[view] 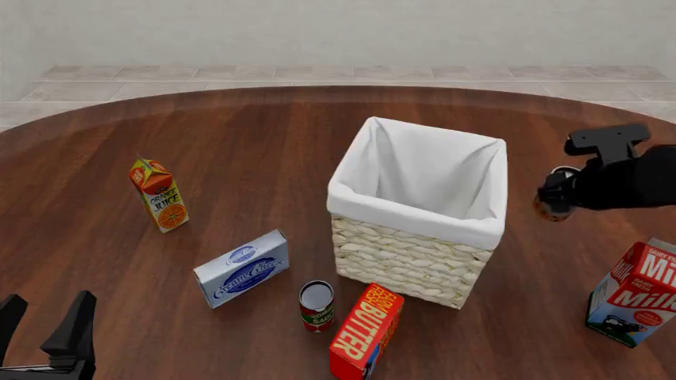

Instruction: Pick up the alphabet soup and the tomato sauce, and put them in the basket.

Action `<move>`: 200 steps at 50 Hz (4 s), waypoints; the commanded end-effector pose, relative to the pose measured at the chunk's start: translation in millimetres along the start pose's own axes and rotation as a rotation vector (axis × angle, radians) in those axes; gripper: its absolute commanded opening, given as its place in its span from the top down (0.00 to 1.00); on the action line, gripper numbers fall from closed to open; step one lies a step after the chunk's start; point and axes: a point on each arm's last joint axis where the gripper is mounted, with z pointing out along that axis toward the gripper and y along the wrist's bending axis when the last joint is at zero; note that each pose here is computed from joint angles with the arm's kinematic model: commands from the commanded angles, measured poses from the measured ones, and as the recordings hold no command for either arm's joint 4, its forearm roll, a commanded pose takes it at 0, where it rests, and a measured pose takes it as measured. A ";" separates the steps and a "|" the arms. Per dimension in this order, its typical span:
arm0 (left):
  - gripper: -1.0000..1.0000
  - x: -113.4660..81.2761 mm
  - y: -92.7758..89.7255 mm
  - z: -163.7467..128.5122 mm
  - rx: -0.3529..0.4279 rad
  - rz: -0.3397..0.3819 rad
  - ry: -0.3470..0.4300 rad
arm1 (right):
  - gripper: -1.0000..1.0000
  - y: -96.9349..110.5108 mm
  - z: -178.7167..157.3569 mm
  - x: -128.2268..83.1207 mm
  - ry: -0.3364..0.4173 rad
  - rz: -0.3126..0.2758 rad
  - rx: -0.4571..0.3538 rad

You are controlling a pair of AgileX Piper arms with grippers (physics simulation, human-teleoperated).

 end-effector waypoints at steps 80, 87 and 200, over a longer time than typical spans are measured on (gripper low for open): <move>0.00 -0.1 -0.1 1.0 0.002 0.001 0.002 | 1.00 34.4 -125.2 -84.9 -0.410 -0.098 -0.064; 0.00 -0.1 -0.1 0.6 0.001 0.000 0.001 | 1.00 47.9 -131.1 -86.1 -0.427 -0.113 -0.106; 0.00 -0.1 0.0 0.0 0.000 -0.009 -0.001 | 1.00 131.8 -87.0 -47.1 -0.175 -0.285 -0.325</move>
